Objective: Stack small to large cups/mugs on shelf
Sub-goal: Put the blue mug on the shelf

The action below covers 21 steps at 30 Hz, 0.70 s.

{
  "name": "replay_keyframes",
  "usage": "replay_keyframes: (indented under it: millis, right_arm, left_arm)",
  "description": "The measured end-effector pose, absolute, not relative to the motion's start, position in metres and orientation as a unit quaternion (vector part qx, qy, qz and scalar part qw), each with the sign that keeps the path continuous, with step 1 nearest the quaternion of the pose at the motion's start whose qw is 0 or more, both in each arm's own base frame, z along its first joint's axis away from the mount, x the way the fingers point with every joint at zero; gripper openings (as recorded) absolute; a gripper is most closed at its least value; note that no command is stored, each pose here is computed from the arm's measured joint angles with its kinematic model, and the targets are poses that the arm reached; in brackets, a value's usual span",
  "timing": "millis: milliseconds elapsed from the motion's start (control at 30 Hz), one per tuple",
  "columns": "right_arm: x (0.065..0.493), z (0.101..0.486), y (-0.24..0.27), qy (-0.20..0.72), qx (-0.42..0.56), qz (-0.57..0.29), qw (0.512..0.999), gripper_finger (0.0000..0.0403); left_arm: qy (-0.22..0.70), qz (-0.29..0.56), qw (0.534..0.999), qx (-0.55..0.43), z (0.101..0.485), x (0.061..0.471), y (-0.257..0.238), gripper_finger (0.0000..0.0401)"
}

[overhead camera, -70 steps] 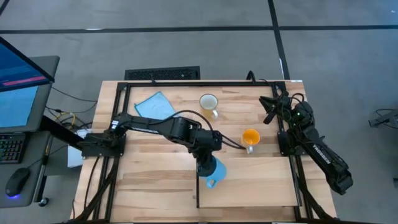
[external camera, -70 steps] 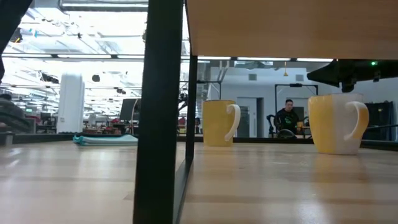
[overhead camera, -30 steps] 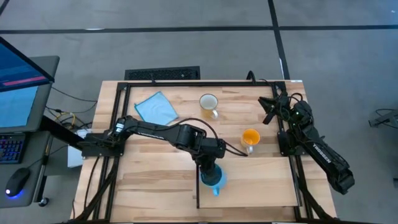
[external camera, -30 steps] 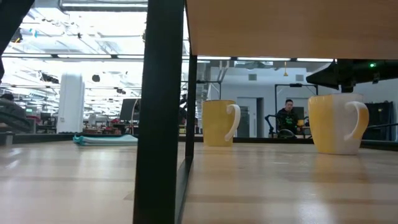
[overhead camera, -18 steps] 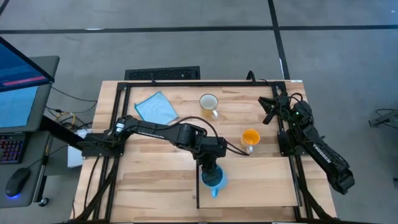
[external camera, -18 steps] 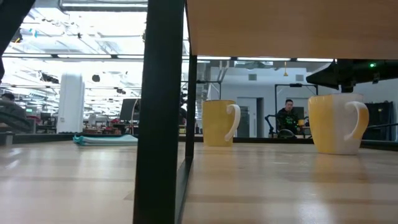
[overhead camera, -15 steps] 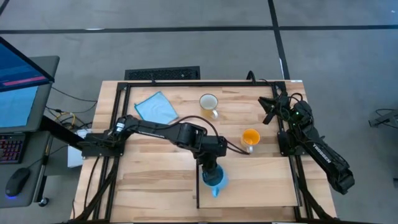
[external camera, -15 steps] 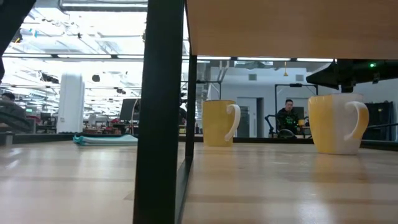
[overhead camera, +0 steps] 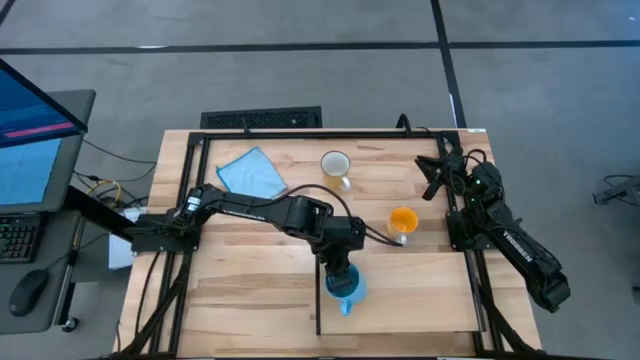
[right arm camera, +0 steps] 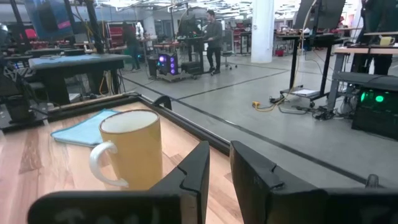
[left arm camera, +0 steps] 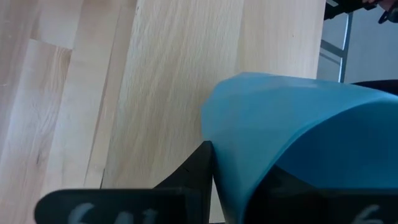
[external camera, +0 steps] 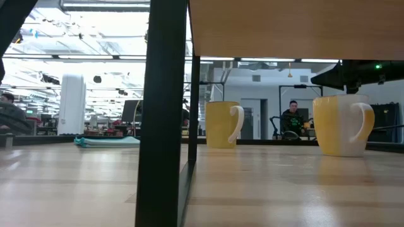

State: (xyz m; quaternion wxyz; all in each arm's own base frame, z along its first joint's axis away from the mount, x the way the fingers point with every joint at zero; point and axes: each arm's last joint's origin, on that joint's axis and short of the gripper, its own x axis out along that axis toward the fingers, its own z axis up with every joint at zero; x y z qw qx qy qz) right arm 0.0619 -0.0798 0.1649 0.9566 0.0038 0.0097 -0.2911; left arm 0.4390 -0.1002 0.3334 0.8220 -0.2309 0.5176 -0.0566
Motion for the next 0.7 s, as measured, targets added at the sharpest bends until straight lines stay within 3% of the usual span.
replay_keyframes:
  millis: [700]
  right_arm:
    - [0.0619,0.1648,-0.0798,0.010,0.004,-0.291,0.957,0.0086]
  left_arm:
    - [0.516,-0.069,0.828,-0.209,0.3333,0.4390,-0.1000,0.0041]
